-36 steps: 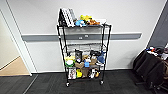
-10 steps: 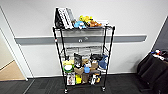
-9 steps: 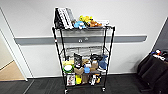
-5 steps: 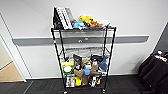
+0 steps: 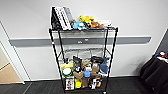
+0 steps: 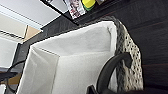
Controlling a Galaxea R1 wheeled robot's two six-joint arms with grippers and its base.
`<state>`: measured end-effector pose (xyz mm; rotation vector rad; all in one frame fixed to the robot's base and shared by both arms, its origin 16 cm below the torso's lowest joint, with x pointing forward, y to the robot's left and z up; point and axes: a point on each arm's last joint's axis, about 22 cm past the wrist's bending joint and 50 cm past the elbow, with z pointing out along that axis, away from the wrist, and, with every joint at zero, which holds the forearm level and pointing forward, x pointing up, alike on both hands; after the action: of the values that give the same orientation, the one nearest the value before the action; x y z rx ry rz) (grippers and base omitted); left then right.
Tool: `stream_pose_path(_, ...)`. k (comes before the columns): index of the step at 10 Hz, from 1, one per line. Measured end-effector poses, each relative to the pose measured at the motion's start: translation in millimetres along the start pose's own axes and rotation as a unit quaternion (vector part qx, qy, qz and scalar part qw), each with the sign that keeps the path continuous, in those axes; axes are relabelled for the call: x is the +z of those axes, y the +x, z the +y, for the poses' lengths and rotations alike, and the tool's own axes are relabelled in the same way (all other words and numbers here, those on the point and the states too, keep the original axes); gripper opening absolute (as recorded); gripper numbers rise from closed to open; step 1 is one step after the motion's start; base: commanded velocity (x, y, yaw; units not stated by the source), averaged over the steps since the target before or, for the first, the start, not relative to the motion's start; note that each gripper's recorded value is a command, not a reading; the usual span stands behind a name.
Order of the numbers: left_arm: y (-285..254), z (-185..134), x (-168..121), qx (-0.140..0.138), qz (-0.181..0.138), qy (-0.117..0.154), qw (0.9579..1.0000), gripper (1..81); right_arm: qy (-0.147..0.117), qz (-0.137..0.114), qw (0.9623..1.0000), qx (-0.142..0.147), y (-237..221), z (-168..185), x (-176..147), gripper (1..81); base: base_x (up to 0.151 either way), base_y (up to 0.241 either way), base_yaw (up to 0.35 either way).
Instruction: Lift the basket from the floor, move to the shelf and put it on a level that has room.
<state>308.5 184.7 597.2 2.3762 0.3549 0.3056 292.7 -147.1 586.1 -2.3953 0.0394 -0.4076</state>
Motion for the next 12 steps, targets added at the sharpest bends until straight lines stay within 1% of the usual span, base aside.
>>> stream_pose_path(12,-0.5,2.1,-1.7,0.0,0.0,-0.003,1.0,1.0,0.002,-0.002,1.0,0.001,-2.6,-0.3,-2.6,1.0,0.134,0.0,0.0)
